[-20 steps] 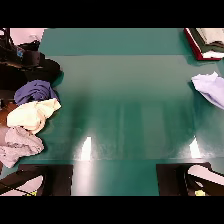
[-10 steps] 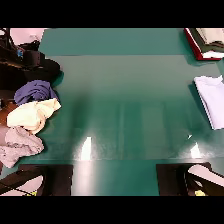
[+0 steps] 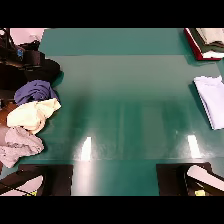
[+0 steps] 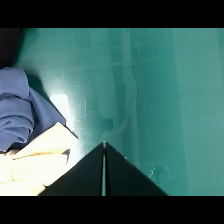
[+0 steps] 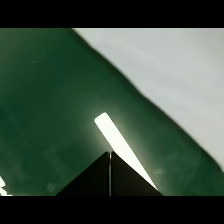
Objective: Fold the shirts.
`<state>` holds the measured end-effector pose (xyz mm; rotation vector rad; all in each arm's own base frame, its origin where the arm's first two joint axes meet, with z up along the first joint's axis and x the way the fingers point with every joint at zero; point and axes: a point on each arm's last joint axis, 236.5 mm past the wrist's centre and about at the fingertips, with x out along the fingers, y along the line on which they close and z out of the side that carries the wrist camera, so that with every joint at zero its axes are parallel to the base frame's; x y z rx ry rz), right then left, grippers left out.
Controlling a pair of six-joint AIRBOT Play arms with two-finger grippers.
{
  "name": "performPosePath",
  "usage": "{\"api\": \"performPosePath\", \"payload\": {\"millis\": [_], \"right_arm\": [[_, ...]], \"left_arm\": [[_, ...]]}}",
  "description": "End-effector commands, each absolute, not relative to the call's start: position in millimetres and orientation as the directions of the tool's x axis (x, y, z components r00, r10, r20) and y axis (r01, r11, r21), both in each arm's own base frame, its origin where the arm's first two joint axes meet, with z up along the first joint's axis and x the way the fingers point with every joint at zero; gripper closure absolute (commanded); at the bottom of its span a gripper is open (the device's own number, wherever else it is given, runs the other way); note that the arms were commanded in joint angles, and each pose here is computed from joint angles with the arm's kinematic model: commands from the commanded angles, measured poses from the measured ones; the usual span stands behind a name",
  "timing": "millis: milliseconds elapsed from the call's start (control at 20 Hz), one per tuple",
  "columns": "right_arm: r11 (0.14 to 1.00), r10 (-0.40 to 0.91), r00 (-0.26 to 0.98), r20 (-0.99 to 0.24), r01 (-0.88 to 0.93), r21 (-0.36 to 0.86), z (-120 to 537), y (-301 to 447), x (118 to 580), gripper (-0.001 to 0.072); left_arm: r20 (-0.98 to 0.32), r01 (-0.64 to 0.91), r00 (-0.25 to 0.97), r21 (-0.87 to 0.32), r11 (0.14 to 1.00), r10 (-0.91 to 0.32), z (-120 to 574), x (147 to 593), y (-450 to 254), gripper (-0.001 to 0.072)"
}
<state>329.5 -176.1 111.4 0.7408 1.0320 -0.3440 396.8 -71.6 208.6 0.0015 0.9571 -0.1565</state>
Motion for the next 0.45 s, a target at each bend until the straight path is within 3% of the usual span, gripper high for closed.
{"api": "performPosePath", "payload": {"millis": [0,400], "right_arm": [[0.822,0.227,0.457,-0.860,0.383,0.421,120.3,-85.3,359.6,0.0692],[0.915,0.369,0.334,-0.867,0.034,0.403,118.3,58.3,364.8,0.0693]], "left_arm": [[-0.814,0.132,0.566,-0.068,0.989,-0.132,208.7,397.0,-71.3,0.0678],[-0.814,0.132,0.566,-0.068,0.989,-0.132,208.7,397.0,-71.3,0.0678]]}}
